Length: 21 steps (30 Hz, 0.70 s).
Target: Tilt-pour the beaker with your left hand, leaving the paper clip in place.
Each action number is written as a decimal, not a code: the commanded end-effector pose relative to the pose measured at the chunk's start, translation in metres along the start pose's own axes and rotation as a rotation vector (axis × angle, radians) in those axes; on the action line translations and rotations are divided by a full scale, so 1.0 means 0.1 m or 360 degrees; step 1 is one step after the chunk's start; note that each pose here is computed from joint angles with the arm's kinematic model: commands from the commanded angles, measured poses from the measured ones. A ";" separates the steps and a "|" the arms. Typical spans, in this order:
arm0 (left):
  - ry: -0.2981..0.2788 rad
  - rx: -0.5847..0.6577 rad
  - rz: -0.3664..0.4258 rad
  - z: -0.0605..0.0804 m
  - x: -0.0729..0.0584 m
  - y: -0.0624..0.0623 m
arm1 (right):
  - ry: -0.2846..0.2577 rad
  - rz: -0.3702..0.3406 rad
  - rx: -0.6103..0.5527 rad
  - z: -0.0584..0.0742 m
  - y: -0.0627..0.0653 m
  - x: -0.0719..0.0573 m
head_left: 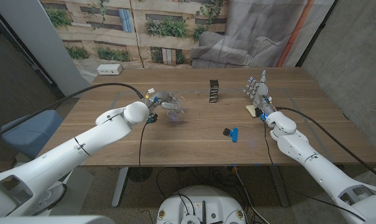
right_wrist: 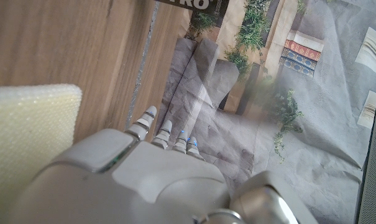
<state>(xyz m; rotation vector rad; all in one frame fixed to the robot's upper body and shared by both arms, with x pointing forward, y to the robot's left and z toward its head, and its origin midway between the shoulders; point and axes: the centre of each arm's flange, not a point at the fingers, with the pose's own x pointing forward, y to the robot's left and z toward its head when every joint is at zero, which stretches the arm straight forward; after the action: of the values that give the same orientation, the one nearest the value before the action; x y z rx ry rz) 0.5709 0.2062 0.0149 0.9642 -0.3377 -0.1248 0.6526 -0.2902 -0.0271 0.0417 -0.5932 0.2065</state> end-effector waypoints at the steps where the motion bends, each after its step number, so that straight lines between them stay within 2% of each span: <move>1: 0.0208 0.0085 0.0069 0.00 -0.07 0.15 | 0.0000 0.0000 0.0000 0.00 0.00 0.00; 3: 0.0247 0.0135 0.0106 0.01 -0.10 0.18 | 0.0000 0.0000 0.0000 0.00 0.00 0.00; 7: 0.0307 0.0104 0.0097 -0.03 -0.13 0.19 | 0.0000 0.0000 0.0000 0.00 0.00 0.00; 13: 0.0403 0.0073 0.0056 -0.09 -0.17 0.20 | 0.0000 0.0000 0.0000 0.00 0.00 0.00; 21: 0.0475 0.0031 -0.0002 -0.13 -0.18 0.19 | 0.0000 0.0000 0.0000 0.00 0.00 0.00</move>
<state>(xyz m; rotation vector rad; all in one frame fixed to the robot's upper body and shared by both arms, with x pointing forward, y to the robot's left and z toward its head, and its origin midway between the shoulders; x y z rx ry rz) 0.5589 0.2220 0.0263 1.0104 -0.1808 0.0158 0.6526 -0.2903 -0.0271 0.0418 -0.5931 0.2064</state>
